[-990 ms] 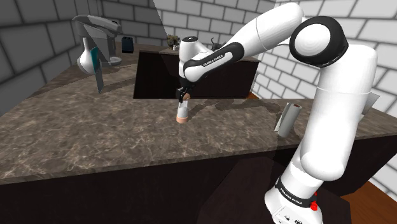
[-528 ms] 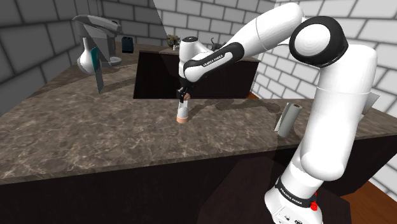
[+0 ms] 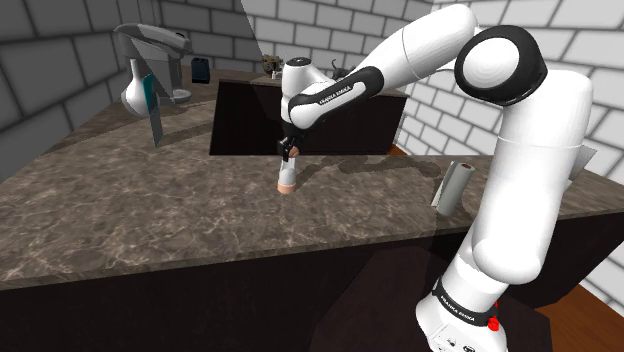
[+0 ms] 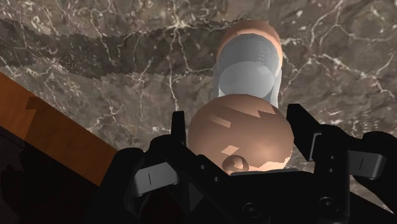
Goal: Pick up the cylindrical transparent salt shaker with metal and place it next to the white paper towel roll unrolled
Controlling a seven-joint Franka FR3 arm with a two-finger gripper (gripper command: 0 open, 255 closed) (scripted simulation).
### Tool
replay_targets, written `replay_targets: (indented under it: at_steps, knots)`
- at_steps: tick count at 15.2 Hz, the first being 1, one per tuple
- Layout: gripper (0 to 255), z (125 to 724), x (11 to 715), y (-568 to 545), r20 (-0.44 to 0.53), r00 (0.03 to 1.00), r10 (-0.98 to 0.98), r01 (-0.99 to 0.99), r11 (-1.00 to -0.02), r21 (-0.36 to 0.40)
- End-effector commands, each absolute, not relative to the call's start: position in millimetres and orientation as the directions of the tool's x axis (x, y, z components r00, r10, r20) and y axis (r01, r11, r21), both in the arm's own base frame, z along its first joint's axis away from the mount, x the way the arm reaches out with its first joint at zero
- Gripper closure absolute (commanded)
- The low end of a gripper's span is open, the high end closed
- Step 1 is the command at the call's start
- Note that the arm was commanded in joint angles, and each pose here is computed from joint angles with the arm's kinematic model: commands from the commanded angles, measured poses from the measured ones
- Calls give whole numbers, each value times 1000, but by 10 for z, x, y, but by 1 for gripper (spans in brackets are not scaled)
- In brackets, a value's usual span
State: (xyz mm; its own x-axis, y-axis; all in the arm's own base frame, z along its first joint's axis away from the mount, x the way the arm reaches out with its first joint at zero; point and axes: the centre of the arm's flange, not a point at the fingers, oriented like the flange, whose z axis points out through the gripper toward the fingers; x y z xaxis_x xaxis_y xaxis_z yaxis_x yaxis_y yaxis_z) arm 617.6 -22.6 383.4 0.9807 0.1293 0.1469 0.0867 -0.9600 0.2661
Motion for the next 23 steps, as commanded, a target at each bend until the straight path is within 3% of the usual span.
replay_targets:
  at_steps: [1, 23]
  knots:
    - [255, 3887, 6176, -225, 147, 981, 130, 87, -960, 266]
    - [255, 5048, 6177, -225, 147, 981, 130, 87, -960, 266]
